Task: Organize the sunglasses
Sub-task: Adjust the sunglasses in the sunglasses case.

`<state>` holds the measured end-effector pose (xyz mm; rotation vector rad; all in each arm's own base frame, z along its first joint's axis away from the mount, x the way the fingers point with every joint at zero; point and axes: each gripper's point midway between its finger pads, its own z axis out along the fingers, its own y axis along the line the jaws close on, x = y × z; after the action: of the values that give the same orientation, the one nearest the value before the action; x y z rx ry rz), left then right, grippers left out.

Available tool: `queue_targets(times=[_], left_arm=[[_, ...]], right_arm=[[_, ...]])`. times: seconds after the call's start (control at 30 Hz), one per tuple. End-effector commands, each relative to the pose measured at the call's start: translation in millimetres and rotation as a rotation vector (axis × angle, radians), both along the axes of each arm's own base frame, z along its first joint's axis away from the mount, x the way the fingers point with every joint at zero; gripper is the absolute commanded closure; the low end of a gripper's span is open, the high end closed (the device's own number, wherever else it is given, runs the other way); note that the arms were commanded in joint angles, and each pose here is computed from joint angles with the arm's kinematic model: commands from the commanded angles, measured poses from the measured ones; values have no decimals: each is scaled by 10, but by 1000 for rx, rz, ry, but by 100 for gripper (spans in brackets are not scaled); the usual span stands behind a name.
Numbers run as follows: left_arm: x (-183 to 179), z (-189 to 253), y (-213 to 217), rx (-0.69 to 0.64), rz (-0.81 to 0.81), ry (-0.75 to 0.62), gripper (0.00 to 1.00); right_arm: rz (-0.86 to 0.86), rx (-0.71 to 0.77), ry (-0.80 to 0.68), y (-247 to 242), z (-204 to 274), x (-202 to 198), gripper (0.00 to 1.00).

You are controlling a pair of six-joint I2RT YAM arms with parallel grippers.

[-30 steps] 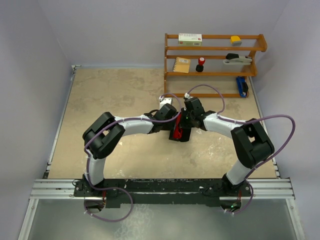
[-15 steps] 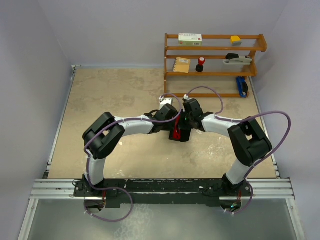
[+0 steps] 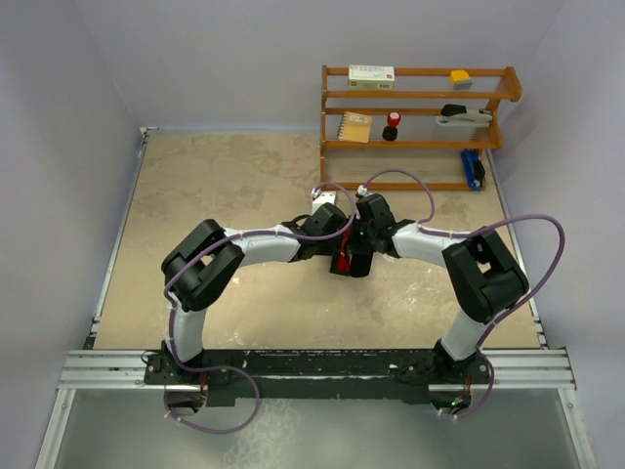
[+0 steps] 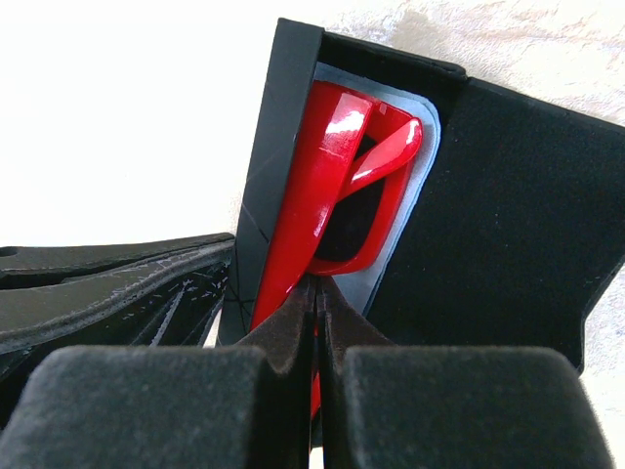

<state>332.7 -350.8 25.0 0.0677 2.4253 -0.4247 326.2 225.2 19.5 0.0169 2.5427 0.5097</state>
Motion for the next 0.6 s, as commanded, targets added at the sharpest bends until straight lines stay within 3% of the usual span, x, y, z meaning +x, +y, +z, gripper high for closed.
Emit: queue_targets(times=[0.0, 0.17, 0.47, 0.53, 0.57], left_arm=[[3, 290, -201, -84, -13, -36, 100], [6, 286, -165, -72, -2, -40, 100], [-6, 247, -150, -65, -4, -33, 100], [-9, 246, -156, -66, -6, -33, 100], [-12, 239, -153, -65, -5, -31, 100]], right_arm=[[19, -10, 8, 58, -42, -41, 100], [26, -44, -10, -43, 120, -98, 99], [4, -56, -69, -101, 456, -29, 88], [-8, -69, -81, -150, 519, -30, 90], [-9, -75, -89, -180, 557, -32, 97]])
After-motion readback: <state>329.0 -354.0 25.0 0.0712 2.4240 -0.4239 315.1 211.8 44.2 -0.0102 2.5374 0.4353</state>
